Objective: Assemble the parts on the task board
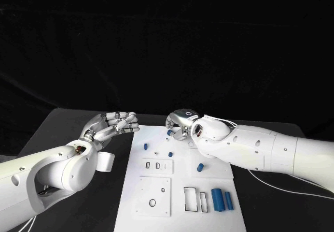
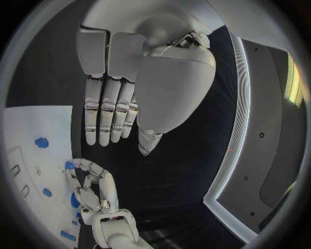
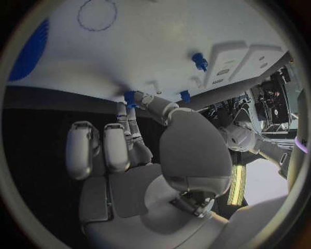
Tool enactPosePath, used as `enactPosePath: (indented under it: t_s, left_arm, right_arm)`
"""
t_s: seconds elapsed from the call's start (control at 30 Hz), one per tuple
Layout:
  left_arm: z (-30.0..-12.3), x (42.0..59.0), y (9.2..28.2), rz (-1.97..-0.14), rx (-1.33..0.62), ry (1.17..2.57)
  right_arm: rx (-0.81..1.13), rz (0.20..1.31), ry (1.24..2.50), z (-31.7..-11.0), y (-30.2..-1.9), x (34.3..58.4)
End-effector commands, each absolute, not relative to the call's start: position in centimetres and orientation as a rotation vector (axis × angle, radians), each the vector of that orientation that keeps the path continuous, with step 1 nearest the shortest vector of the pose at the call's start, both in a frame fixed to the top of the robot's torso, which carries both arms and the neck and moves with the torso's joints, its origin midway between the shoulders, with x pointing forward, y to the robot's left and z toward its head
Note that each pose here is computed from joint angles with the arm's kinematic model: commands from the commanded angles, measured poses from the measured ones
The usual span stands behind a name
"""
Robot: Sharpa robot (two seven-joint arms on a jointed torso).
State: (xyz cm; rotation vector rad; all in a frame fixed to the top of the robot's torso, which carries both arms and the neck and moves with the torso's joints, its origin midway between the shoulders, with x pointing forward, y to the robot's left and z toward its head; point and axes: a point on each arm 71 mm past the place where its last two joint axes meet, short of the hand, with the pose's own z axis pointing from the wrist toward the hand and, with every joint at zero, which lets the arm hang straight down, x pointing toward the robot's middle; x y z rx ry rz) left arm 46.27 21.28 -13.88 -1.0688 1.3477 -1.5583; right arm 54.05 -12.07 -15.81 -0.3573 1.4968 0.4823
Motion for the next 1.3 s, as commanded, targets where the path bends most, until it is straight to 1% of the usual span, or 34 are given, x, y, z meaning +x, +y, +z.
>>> enactPosePath:
  t_s: [0.03, 0.27, 0.43, 0.5, 0.73, 0.83, 1.03, 1.3]
  left_arm:
    - [-13.7, 46.3, 21.1, -1.581, -1.053, 1.354]
    - [-13.8, 46.4, 21.3, -1.574, -1.055, 1.351]
    - [-13.8, 46.5, 21.4, -1.571, -1.057, 1.35]
    - [-13.8, 46.5, 21.5, -1.571, -1.057, 1.35]
    - [-13.9, 46.6, 21.5, -1.571, -1.058, 1.352]
    - [-13.9, 46.7, 21.4, -1.571, -1.058, 1.352]
    - [-14.0, 46.8, 21.4, -1.572, -1.058, 1.353]
    - [-14.0, 46.8, 21.3, -1.576, -1.058, 1.356]
  right_arm:
    - [-0.368, 0.503, 1.455, -15.5, -12.1, 53.7]
    - [-0.334, 0.523, 1.423, -15.0, -13.6, 52.5]
    - [-0.252, 0.536, 1.42, -14.0, -16.6, 51.4]
    - [-0.2, 0.539, 1.43, -13.6, -18.3, 50.9]
    - [-0.003, 0.531, 1.53, -13.5, -23.3, 50.0]
    - [0.055, 0.516, 1.576, -13.8, -24.8, 49.8]
    - [0.104, 0.482, 1.655, -14.5, -26.1, 49.8]
    - [0.12, 0.47, 1.705, -15.6, -25.8, 50.4]
